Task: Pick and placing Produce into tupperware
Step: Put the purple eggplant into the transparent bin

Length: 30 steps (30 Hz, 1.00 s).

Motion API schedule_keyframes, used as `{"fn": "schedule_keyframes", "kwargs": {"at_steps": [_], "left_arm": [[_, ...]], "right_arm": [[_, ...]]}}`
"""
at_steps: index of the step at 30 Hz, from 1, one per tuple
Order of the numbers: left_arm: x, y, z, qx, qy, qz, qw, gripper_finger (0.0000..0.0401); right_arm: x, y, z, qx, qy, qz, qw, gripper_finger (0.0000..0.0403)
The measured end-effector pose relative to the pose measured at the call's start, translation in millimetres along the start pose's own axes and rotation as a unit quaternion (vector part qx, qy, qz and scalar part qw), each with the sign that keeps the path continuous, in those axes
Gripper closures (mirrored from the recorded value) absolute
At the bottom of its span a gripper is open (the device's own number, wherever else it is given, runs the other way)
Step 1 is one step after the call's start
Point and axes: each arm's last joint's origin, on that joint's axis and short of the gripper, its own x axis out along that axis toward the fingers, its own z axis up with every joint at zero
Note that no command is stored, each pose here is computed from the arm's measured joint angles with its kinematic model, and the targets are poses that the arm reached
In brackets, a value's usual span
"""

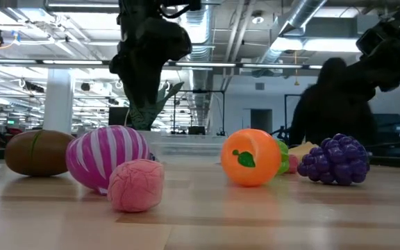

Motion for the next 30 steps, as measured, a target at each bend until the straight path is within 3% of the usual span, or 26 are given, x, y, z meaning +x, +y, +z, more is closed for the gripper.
{"fn": "schedule_keyframes", "kwargs": {"at_steps": [4, 14, 24, 30], "left_arm": [[2.1, 2.6, -1.7, -0.01, -0.002, 0.023, 1.0, 0.0152], [2.0, 1.0, 1.4, -0.066, -0.024, 0.018, 0.997, 0.0121], [24.3, 3.7, -10.6, -0.117, 0.011, 0.002, 0.993, 0.0117], [35.5, 3.0, -11.3, -0.12, -0.006, -0.016, 0.993, 0.0117]], "right_arm": [[0.1, 0.8, -0.1, -0.006, 0.001, 0.004, 1.0, 0.0191], [0.1, 0.7, -0.1, -0.01, 0.0, 0.004, 1.0, 0.0191], [0.1, 0.7, 0.0, -0.014, 0.0, 0.004, 1.0, 0.0191], [0.0, 0.8, 0.0, -0.015, 0.0, 0.005, 1.0, 0.0191]]}}
